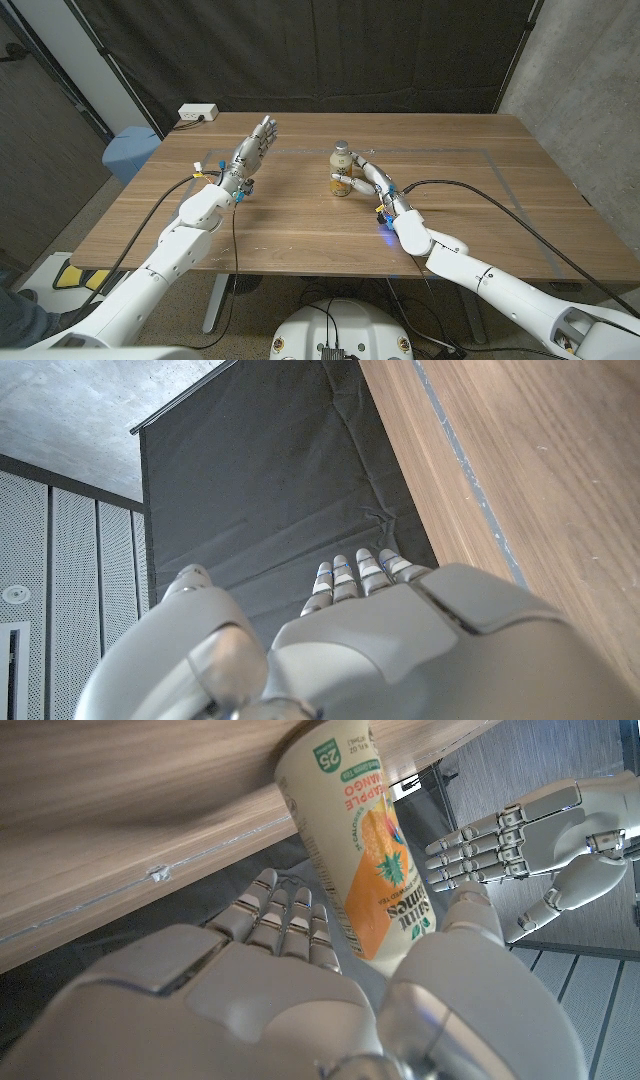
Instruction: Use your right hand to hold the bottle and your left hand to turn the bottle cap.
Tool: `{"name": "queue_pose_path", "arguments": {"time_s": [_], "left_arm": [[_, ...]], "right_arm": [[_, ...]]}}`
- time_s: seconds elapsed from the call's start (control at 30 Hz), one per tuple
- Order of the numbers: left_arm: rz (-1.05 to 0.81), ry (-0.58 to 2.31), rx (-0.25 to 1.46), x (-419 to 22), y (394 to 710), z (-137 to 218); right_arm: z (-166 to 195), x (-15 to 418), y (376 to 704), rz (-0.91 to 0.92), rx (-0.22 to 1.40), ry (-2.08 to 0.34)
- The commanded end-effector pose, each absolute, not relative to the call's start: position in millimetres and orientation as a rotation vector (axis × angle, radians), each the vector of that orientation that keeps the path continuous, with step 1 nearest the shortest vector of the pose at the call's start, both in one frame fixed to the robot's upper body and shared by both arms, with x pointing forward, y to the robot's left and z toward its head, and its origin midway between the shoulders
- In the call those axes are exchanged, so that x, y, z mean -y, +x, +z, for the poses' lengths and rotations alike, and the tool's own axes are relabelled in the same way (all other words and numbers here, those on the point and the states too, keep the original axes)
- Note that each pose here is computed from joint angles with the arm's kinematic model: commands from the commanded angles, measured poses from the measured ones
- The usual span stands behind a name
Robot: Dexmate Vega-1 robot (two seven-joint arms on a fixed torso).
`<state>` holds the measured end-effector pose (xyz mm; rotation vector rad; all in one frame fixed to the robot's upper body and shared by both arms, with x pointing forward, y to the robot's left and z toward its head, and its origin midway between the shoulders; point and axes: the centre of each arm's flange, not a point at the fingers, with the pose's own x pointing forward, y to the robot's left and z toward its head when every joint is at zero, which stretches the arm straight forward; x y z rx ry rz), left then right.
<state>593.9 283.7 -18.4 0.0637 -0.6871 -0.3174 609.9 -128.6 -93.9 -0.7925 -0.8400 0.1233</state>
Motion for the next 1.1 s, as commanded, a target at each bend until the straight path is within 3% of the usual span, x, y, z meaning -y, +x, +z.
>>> {"name": "queue_pose_path", "arguments": {"time_s": [0.03,1.1], "left_arm": [[-0.312,0.062,0.679,-286,593,-20],[-0.302,0.052,0.677,-287,595,-20]], "right_arm": [[-93,121,618,0.100,0.862,-0.785],[-87,114,629,0.073,0.874,-0.731]]}}
